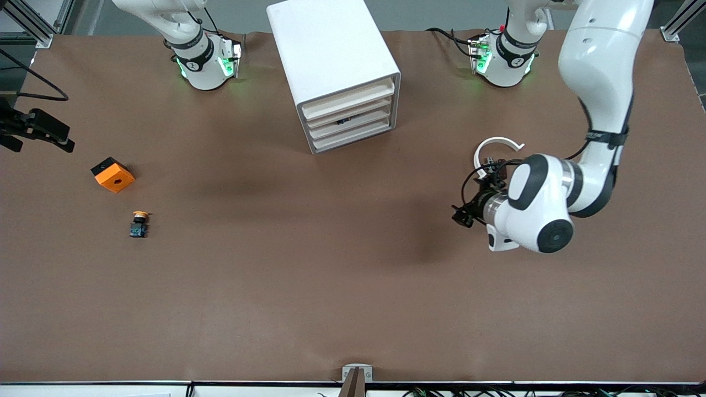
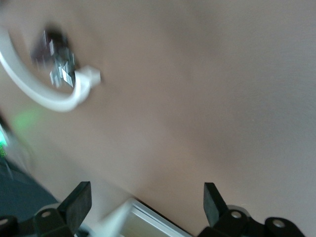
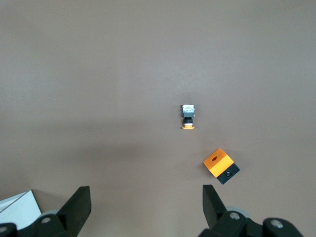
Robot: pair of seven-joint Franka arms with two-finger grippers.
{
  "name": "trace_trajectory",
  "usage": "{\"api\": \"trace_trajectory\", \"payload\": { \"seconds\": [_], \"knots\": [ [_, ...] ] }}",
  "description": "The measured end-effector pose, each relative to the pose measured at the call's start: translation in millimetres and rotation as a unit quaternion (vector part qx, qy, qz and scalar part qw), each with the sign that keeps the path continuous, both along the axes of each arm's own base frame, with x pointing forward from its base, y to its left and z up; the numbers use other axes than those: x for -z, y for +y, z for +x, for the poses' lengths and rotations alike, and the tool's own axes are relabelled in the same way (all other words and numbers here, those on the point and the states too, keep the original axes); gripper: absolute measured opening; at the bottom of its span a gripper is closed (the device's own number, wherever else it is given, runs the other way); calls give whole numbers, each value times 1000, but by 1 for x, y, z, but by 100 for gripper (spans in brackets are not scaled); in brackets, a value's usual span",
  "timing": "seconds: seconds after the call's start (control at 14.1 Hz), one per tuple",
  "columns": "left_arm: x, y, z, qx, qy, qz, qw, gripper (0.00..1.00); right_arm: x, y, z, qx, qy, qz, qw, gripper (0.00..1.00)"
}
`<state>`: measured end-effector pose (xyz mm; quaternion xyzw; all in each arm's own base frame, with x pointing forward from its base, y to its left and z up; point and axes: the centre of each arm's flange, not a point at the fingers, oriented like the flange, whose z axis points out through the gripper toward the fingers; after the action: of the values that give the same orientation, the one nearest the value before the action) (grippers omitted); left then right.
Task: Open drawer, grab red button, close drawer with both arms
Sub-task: 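Reach the left gripper toward the white cabinet's drawer handle, then pull the drawer open with the left gripper while the right gripper approaches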
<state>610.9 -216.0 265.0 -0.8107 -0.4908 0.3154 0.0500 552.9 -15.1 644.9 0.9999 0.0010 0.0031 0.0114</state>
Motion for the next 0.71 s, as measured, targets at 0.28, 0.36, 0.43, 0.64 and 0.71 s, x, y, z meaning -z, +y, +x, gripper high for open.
{"api": "trace_trajectory", "payload": {
  "seconds": [0.28, 0.36, 0.43, 0.64, 0.71],
  "knots": [
    [21, -41, -12, -104, 76, -3, 992, 100, 11, 24, 9, -21, 2, 0, 1000, 100],
    [23, -56, -19, -125, 101, -8, 987, 100, 14, 29, 11, -25, 2, -1, 1000, 100],
    [28, -69, -28, -146, 127, -1, 981, 100, 16, 32, 13, -28, 2, -1, 1000, 100],
    [53, -109, -58, -205, 200, 65, 956, 100, 17, 34, 14, -30, 2, -1, 1000, 100],
    [61, -129, -72, -216, 218, 95, 947, 100, 18, 35, 15, -31, 1, -1, 1000, 100]
  ]
}}
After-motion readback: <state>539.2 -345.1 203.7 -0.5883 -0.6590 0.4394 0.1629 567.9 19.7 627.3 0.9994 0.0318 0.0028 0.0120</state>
